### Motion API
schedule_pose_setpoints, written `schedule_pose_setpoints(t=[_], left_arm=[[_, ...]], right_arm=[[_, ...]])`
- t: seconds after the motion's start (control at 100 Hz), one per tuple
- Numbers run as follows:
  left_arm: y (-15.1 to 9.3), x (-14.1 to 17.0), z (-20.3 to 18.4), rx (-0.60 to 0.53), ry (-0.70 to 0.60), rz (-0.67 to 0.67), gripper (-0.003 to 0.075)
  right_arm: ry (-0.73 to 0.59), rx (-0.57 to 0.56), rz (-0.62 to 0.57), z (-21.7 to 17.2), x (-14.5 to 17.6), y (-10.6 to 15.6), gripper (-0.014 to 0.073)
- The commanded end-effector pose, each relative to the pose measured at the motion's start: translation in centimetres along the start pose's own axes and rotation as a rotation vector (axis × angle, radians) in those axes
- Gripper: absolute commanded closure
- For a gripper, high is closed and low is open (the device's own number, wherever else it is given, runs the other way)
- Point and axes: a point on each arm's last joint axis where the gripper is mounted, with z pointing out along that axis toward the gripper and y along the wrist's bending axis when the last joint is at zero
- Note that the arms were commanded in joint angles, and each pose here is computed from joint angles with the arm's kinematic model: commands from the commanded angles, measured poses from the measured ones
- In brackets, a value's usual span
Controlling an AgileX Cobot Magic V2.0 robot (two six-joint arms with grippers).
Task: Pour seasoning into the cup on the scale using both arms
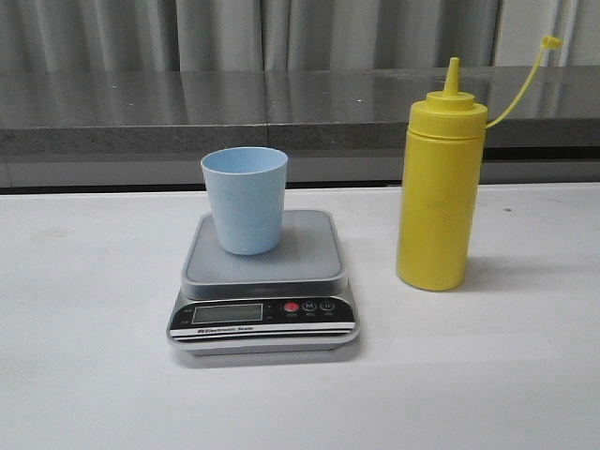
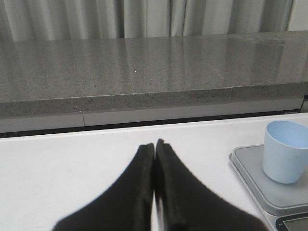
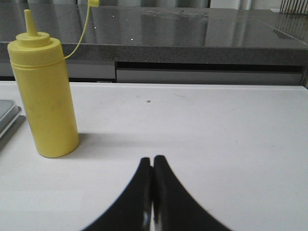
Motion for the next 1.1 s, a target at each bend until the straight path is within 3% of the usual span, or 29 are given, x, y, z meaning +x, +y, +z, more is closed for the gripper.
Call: schedule_pose_setpoints(t=[0.0,0.5,0.86,1.09], left_arm=[[-0.1,-1.6,-0.1,0.010,-0.103,-0.010,0.0740],[-0.1,-1.3,-0.2,0.011,-0.108,-0.010,0.0740],[0.0,4.7,-1.0,0.018,-0.170,-0.011,0.0740],[0.2,6.5,-1.3,-0.021,-0.188,-0.018,0.0740]], right_arm=[[-0.123,-0.005,-0.004,-0.4,-1.5,0.1,0.0661],[-0.123,-0.005,-0.004,-0.4,-1.5,0.1,0.0661],[-0.123,-0.005,-0.004,-0.4,-1.5,0.1,0.0661],[-0.123,-0.005,-0.004,-0.4,-1.5,0.1,0.0661]])
